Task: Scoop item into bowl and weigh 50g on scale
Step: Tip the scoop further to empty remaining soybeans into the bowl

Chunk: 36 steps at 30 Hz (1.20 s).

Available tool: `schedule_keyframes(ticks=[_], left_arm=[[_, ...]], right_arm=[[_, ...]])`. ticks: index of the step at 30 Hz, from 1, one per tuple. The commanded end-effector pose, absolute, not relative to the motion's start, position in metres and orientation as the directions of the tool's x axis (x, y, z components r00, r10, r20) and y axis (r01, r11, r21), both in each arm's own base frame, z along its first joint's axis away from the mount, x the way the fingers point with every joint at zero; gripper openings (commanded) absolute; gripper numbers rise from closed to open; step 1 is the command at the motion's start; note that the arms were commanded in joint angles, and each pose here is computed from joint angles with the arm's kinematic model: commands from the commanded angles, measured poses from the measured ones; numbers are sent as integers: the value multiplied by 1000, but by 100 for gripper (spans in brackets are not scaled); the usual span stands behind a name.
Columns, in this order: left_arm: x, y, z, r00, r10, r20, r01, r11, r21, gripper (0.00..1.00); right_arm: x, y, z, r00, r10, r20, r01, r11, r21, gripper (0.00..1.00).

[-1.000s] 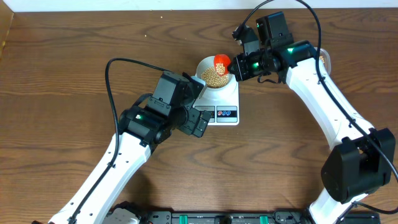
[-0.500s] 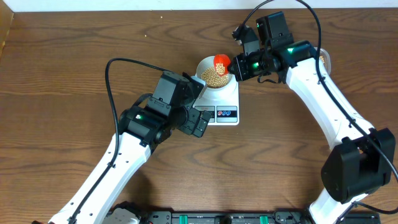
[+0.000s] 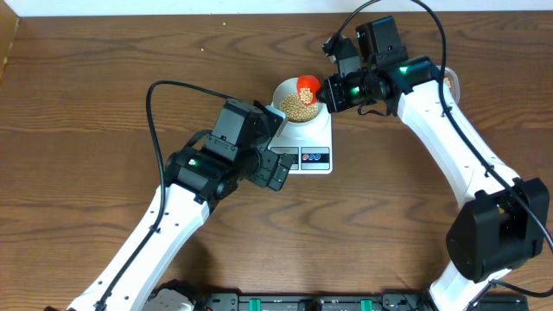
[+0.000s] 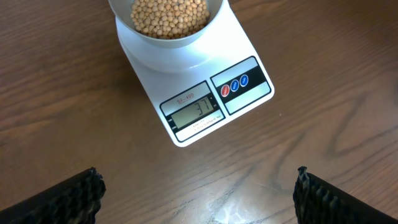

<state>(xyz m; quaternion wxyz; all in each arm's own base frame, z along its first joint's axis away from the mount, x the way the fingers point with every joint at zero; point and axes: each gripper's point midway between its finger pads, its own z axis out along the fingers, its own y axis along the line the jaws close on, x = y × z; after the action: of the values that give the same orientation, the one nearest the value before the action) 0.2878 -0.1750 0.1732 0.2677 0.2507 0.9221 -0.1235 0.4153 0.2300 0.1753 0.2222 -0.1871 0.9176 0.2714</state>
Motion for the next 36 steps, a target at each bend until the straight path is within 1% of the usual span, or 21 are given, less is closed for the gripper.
schedule_keyframes(ticks=[1,30,36], left_arm=[[288,-171,170,-733,401,-549,524,848,-80,99],[288,-171,170,-733,401,-549,524,848,-80,99],[288,-171,170,-733,401,-549,524,848,-80,99]], right_arm=[[417,231,189,-814,-221,-537,-482,772,414,1],[415,233,190,-792,-256,-554,-525,750,403,1],[406,230,184,-806,-282,-521,-523,751,403,1]])
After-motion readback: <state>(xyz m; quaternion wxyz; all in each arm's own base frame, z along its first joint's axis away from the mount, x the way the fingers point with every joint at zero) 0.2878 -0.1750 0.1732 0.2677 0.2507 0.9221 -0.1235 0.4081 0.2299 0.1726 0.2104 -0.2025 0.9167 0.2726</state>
